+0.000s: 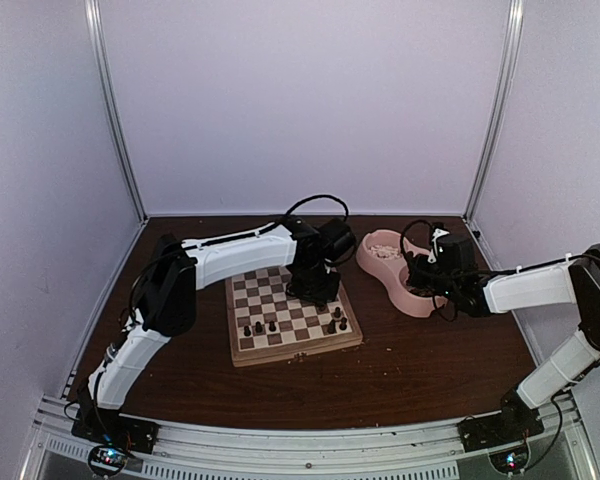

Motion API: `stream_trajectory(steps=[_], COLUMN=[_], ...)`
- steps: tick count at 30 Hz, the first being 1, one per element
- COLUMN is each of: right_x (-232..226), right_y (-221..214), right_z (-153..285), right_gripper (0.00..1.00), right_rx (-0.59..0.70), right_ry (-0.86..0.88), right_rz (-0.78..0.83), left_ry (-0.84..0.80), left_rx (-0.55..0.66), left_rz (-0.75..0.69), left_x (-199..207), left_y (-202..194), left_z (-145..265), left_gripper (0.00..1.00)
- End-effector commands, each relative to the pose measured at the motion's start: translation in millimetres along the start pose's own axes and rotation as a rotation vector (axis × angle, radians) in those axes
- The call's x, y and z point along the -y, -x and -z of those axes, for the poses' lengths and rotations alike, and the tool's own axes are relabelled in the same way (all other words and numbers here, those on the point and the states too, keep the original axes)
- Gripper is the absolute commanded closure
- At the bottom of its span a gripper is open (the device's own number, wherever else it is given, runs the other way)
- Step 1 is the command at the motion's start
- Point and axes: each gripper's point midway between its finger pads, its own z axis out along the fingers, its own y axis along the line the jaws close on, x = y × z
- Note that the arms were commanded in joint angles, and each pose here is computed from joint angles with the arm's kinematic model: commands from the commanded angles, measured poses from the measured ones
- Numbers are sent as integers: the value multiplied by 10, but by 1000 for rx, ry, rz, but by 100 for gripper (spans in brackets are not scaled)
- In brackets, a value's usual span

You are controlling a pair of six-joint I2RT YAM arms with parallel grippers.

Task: Set up the chess pieces on the board
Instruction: Move the pawn on the chessboard.

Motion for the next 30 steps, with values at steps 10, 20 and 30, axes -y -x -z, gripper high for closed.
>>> stream_trajectory(steps=[10, 20, 30], right_x=[48, 37, 31], right_y=[63, 67, 66], right_z=[34, 34, 37], right_gripper=[100, 100, 100], right_rx=[24, 24, 23], right_ry=[-18, -15, -11], right_rz=[-1, 0, 3], left_ry=[78, 98, -11], left_rx=[14, 85, 69], left_rz=[-10, -8, -5], left_x=[-176, -243, -107], left_y=[-27, 102, 39], left_z=[110, 345, 464], left_gripper=[81, 56, 48])
